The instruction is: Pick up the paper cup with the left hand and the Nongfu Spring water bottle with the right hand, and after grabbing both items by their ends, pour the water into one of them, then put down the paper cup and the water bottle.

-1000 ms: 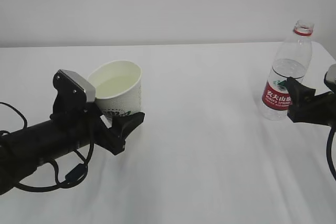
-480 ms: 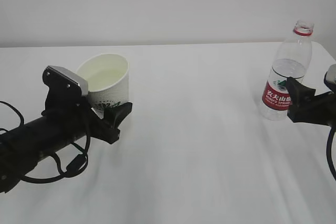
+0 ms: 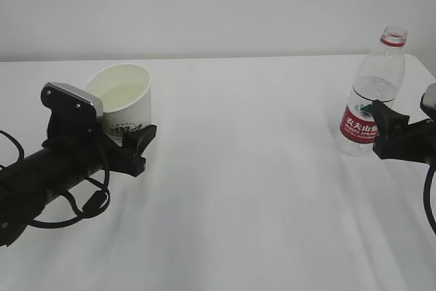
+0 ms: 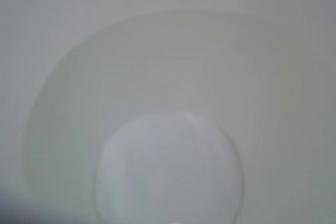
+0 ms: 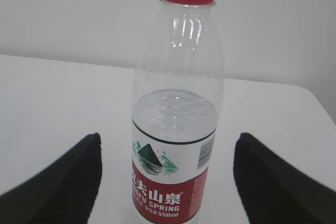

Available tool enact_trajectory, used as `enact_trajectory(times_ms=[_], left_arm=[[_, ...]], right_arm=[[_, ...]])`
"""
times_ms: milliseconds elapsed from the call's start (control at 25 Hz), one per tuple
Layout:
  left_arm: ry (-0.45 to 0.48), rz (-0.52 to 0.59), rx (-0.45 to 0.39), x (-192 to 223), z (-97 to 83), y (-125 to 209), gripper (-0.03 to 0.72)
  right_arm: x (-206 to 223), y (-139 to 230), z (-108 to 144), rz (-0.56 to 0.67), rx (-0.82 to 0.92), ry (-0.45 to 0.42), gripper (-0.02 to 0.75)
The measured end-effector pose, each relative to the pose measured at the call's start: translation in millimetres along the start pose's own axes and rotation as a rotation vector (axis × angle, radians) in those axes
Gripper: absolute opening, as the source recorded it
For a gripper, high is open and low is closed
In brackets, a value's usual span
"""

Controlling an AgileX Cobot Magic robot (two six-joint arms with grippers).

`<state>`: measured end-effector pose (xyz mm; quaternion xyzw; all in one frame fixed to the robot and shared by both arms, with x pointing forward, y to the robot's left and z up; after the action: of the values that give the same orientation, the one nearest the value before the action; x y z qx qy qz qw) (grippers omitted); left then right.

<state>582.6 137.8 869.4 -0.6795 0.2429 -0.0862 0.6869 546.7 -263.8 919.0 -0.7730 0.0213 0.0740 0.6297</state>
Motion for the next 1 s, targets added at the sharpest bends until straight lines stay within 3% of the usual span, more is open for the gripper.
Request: enact_trajectory(times_ms=[480,1000], left_arm=[[-0.146,-0.006,-0.033,-6,54.9,-1,0.496],[-0.264,-0.012,-0.064,-16,96.6,-1,0.496]], right_arm=[[0,0,0,0.000,0.000,0.000,0.594],[0,0,0,0.000,0.000,0.000,0.594]])
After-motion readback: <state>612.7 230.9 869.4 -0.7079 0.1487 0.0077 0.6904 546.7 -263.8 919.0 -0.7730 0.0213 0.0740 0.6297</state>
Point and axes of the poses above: a point on each arm's last joint axis where the gripper is mounted, x pointing out along that axis toward the gripper, z along the wrist's bending axis when the last joint is at zero, y = z × x, the point moved 6 cm from there along x, pointing out along that axis toward the gripper, and after that the axes turned 5 degrees about -x, right-handed, at the moved point
